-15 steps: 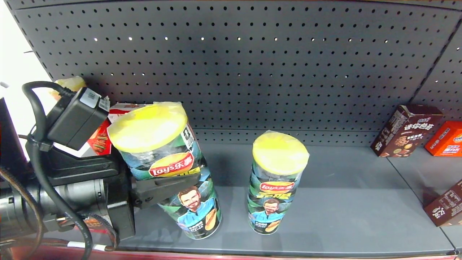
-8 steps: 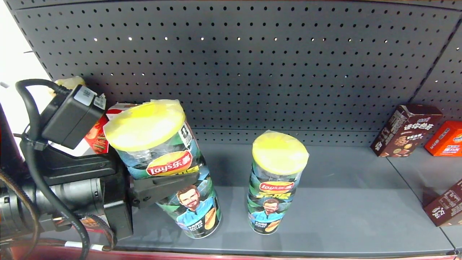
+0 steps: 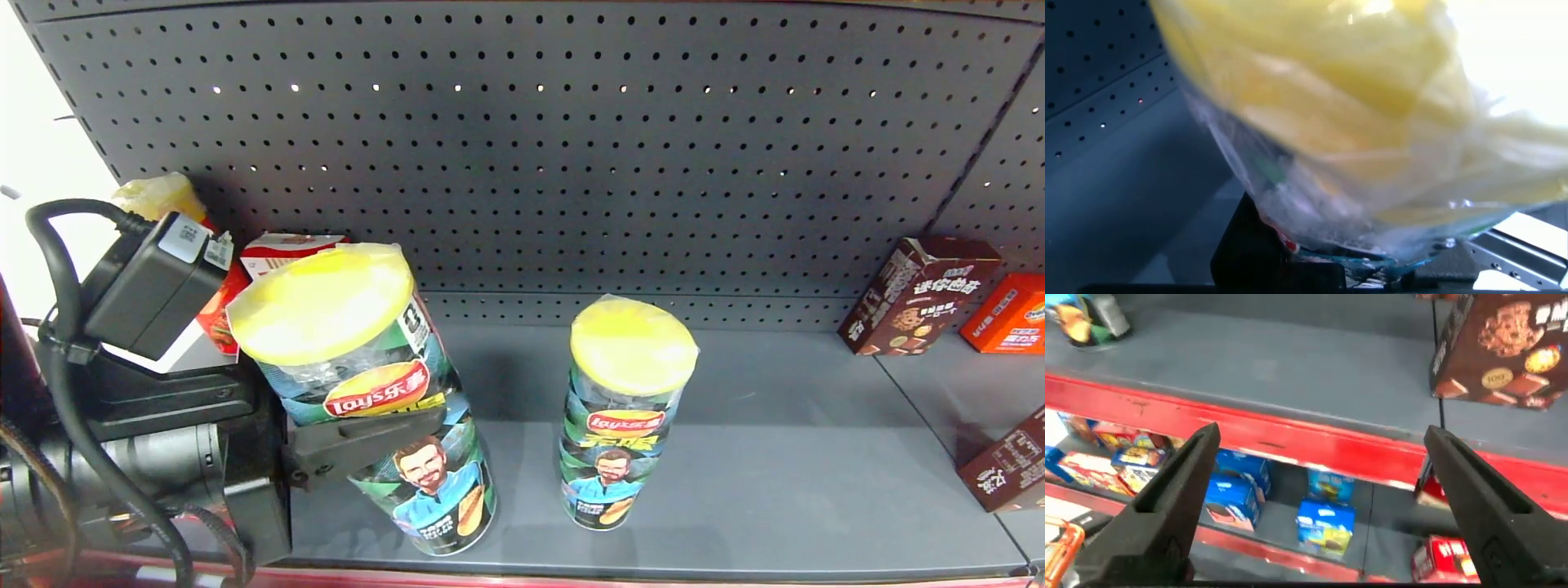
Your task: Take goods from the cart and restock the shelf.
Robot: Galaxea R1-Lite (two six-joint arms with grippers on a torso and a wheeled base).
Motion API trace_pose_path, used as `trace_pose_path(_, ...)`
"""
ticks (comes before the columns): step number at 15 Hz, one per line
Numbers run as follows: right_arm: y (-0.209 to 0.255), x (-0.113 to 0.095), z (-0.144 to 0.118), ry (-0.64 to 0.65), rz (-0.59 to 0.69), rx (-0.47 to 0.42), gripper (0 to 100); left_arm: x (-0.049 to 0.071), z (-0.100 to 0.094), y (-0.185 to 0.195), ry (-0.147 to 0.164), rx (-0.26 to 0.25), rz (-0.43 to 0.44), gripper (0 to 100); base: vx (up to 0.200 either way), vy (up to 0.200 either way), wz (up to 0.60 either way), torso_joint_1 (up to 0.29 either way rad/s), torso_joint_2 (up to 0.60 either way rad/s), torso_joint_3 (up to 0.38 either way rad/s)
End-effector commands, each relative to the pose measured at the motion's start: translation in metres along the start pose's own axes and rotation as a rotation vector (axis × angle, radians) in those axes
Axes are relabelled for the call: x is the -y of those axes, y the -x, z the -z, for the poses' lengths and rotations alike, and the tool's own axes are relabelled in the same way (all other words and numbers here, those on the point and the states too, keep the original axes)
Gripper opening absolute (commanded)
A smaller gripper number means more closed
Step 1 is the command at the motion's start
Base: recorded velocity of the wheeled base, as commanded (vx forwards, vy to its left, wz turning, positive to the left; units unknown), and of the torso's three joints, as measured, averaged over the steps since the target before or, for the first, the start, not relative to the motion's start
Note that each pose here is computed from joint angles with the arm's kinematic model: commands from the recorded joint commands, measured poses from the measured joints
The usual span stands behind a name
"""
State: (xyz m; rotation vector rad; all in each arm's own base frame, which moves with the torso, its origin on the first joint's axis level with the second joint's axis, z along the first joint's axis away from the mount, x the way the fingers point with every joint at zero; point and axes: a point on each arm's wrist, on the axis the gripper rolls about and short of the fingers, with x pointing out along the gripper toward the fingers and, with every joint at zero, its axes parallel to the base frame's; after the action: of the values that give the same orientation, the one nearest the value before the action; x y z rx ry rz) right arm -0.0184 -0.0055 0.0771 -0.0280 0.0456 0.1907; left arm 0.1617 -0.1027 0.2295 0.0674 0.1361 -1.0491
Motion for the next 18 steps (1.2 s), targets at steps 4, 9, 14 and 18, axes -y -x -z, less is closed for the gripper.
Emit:
trace_pose_path(4, 0.0, -0.005, 0.0, -0.016, 0.241, 0.005, 100, 0.001, 0.0, 0.0, -0.003, 0.001, 0.008, 0, 0.0, 0.0, 0.0, 0.0, 0.0, 0.0)
trace_pose_path(9, 0.003, -0.006, 0.001, -0.018, 0.245, 0.047, 100, 0.002, 0.006, 0.0, 0.007, -0.015, 0.013, 0, 0.0, 0.0, 0.0, 0.0, 0.0, 0.0)
trace_pose_path(14, 0.003, -0.006, 0.001, -0.018, 0.245, 0.047, 100, 0.002, -0.001, 0.008, -0.005, 0.013, -0.017, 0, 0.0, 0.0, 0.0, 0.0, 0.0, 0.0)
trace_pose_path(18, 0.003, -0.006, 0.001, -0.018, 0.246, 0.047, 100, -0.012, -0.022, -0.012, -0.029, 0.047, -0.026, 0, 0.0, 0.0, 0.0, 0.0, 0.0, 0.0)
